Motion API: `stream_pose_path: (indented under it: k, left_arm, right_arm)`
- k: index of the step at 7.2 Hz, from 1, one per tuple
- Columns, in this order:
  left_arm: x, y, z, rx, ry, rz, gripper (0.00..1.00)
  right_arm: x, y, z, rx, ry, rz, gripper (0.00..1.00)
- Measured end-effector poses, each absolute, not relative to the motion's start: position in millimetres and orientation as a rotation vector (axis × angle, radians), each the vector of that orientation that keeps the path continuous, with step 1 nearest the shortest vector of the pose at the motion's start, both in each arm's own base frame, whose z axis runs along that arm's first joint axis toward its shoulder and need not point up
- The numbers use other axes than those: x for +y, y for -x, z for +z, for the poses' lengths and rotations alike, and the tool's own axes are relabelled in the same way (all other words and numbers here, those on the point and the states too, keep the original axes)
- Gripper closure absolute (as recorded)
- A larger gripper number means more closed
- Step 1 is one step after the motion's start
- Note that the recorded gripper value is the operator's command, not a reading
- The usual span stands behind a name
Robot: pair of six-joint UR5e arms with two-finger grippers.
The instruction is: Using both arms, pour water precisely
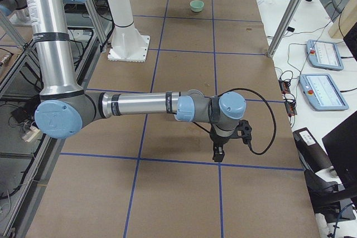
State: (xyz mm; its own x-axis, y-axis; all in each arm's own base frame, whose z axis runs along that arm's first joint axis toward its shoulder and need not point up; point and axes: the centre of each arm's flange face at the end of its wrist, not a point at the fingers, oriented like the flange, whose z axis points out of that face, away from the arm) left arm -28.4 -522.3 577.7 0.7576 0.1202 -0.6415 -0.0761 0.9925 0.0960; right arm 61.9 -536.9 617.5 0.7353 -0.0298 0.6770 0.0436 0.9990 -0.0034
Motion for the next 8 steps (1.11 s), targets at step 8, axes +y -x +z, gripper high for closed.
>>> stream_pose_path:
  k: [8]
  left_arm:
    - [-498.7,45.5,604.4,0.704,-0.03,0.086,0.0]
  right_arm:
    - [-510.5,-57.4,624.6,-0.746,-0.001,-0.057,0.0]
